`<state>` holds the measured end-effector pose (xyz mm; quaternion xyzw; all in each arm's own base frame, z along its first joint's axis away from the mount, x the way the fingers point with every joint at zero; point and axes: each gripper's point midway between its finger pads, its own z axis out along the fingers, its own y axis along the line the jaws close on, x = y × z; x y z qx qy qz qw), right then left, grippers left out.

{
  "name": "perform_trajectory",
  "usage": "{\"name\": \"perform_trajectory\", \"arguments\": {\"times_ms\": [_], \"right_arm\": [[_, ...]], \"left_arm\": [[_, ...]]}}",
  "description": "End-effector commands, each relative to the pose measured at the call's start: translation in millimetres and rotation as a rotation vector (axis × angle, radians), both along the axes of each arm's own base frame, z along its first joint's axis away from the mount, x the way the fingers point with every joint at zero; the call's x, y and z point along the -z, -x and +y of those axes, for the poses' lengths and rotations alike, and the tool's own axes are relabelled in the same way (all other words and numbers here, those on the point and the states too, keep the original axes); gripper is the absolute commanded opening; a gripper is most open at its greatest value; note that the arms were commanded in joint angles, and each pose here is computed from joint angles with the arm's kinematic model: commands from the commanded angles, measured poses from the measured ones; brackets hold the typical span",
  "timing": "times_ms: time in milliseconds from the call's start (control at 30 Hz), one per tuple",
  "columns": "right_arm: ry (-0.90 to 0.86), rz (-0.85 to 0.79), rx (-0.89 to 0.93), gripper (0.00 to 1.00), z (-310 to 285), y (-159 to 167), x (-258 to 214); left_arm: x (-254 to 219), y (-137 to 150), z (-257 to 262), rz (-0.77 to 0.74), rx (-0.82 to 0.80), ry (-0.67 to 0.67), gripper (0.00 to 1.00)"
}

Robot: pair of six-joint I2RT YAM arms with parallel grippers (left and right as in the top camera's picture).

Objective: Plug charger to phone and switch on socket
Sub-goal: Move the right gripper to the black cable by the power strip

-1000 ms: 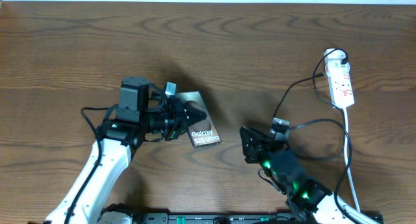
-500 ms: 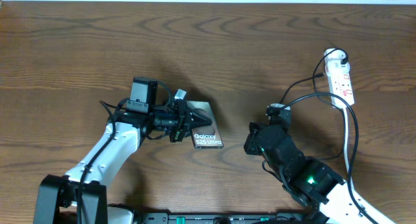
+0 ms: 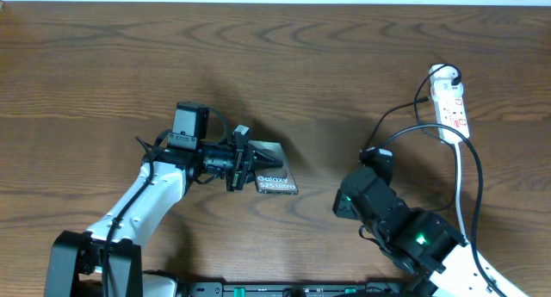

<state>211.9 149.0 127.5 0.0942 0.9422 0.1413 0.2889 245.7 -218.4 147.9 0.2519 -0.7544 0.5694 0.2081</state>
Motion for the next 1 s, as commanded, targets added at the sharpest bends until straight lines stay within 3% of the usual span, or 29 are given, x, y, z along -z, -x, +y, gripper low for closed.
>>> {"name": "perform_trajectory", "arguments": {"times_ms": [0, 367, 800, 967], "right_arm": [[-0.033, -0.020, -0.002, 0.01, 0, 4, -16], [-0.009, -0.060, 0.030, 0.03, -13, 4, -24], [0.016, -0.138, 0.149, 0.22, -32, -20, -58], [0.068, -0.137, 0.189, 0.34, -42, -40, -72]], "left_arm": [[-12, 0, -2, 0.057, 0.002, 0.045, 0.07], [-18, -8, -3, -0.048, 0.007, 0.059, 0.07], [-18, -8, -3, -0.139, 0.030, 0.062, 0.08], [-18, -8, -3, -0.139, 0.030, 0.062, 0.07]]}}
